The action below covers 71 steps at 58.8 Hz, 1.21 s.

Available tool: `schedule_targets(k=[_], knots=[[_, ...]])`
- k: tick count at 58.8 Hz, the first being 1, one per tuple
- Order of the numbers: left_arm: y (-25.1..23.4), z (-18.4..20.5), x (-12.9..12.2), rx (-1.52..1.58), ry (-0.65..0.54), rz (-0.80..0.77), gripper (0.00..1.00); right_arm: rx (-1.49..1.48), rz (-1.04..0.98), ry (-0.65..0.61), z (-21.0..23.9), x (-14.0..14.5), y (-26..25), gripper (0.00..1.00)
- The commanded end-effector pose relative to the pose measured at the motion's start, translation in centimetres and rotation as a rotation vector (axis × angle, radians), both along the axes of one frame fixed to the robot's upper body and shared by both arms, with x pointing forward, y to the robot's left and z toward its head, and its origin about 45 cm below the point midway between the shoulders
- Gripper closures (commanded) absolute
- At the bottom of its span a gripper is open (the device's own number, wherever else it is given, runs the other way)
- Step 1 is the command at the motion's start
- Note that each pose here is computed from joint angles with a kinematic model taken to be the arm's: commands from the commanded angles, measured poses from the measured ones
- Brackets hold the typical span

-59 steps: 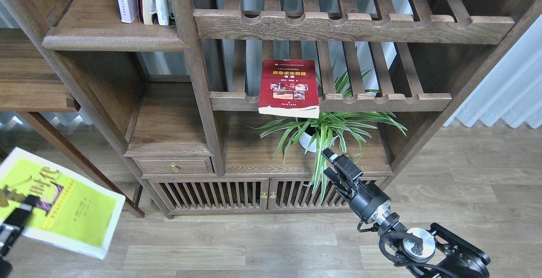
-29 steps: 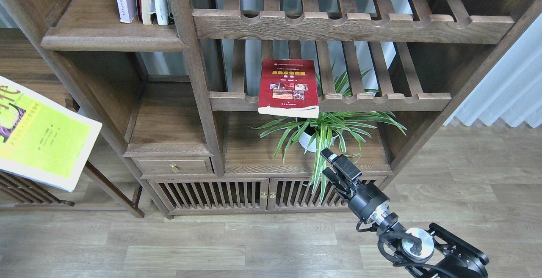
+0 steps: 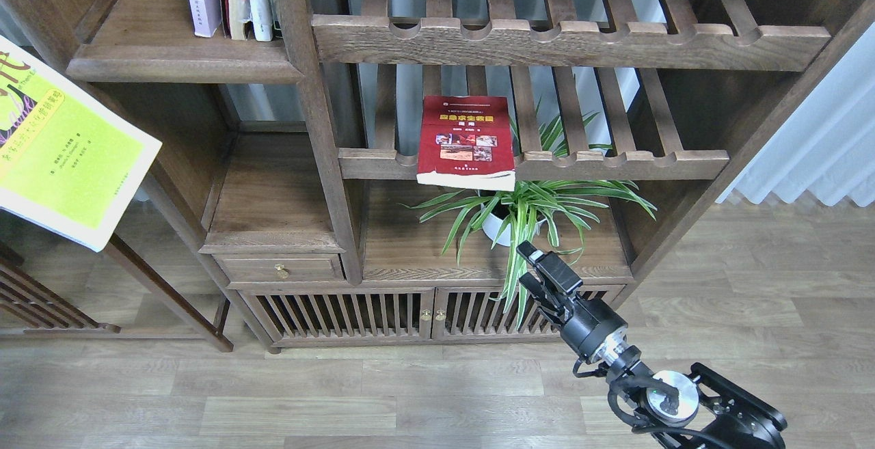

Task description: Organize books on shelf

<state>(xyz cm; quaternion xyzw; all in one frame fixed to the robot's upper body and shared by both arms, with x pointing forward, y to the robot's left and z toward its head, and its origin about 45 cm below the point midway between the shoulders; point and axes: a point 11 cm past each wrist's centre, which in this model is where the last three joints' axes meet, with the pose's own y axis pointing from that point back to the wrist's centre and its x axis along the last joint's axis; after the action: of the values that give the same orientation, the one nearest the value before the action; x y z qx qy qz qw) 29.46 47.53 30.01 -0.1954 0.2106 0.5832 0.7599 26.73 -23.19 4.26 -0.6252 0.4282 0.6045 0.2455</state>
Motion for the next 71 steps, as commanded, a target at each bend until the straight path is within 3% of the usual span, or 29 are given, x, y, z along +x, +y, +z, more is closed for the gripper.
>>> schedule_targets(k=[1, 10, 28, 42, 61, 71], knots=[[0.6, 3.1, 0.9, 0.084, -0.030, -0.019, 1.00, 0.002, 0.000, -0.003, 0.1, 0.1, 0.0, 0.01], [0.3, 6.6, 2.2, 0.190, -0.053, -0.064, 1.00, 0.001, -0.001, -0.003, 0.1, 0.1, 0.0, 0.01], [-2.1, 9.5, 4.3, 0.267, -0.081, -0.152, 0.99, -0.001, -0.002, -0.003, 0.1, 0.1, -0.1, 0.01], [-4.8, 14.4, 6.2, 0.324, -0.178, -0.226, 0.99, 0.002, -0.004, -0.005, 0.2, 0.2, 0.0, 0.01], [-3.7, 18.0, 6.0, 0.418, -0.205, -0.194, 0.99, -0.001, -0.003, -0.011, 0.3, 0.5, -0.1, 0.01], [-4.2, 20.1, 7.4, 0.455, -0.237, -0.185, 0.99, -0.001, 0.000, -0.023, 0.7, 1.0, 0.0, 0.01]])
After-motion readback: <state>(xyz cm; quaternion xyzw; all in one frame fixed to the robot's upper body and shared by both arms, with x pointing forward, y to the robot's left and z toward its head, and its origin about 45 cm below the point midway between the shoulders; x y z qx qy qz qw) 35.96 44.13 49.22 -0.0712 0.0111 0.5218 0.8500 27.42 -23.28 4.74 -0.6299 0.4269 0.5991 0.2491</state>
